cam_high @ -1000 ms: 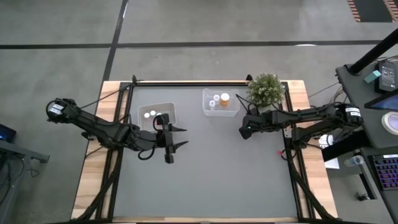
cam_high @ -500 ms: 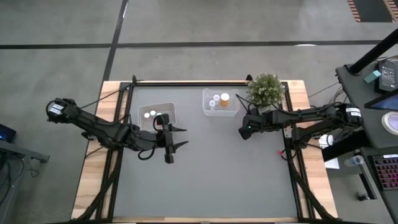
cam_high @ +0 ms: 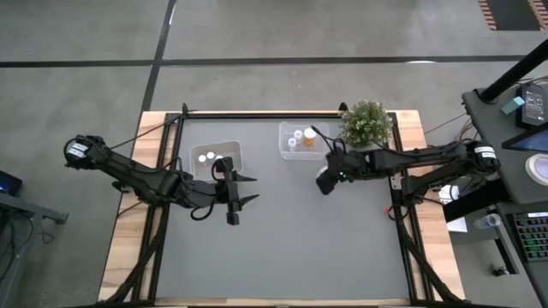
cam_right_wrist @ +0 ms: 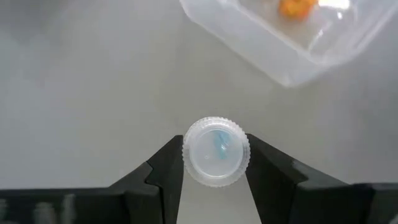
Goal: Pick and place medicine bottles into bin by pill shape (circle, oval)
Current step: Put the big transparent pill bottle into the transparent bin
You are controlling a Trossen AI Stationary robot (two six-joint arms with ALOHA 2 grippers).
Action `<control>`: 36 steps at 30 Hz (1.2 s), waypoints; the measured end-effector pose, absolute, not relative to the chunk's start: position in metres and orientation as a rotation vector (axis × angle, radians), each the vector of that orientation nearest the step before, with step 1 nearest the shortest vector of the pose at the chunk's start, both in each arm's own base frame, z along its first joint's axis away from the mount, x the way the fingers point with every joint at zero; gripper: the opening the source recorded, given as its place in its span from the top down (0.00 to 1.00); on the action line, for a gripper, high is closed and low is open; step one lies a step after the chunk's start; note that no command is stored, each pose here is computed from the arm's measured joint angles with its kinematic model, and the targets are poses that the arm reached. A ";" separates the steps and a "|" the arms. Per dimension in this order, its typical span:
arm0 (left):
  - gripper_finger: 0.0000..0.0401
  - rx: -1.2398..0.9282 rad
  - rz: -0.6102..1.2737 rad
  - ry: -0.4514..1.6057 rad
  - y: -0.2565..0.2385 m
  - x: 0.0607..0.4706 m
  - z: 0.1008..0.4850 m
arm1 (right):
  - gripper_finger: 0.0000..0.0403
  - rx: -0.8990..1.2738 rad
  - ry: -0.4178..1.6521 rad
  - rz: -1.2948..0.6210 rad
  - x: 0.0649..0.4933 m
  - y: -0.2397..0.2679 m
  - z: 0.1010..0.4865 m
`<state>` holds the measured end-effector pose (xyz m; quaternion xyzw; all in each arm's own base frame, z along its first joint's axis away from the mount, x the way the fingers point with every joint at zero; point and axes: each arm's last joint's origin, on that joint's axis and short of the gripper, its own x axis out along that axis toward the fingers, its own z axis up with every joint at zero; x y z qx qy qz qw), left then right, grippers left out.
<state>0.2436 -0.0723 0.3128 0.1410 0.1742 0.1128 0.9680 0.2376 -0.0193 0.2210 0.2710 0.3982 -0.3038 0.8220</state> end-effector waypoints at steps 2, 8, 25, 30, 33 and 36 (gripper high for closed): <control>0.52 0.288 0.228 0.352 -0.072 0.244 0.313 | 0.64 0.558 0.827 -0.629 0.244 -0.020 0.230; 0.52 0.288 0.228 0.351 -0.072 0.244 0.313 | 0.64 0.410 0.800 -0.601 0.271 -0.024 0.255; 0.52 0.286 0.228 0.354 -0.072 0.244 0.312 | 0.64 0.195 0.919 -0.625 0.336 -0.086 0.263; 0.52 0.286 0.228 0.355 -0.072 0.244 0.312 | 0.64 0.207 0.961 -0.671 0.331 -0.107 0.253; 0.52 0.286 0.228 0.355 -0.072 0.244 0.312 | 0.64 0.219 0.961 -0.691 0.328 -0.117 0.252; 0.52 0.286 0.228 0.355 -0.072 0.244 0.312 | 0.64 0.227 0.960 -0.707 0.325 -0.124 0.253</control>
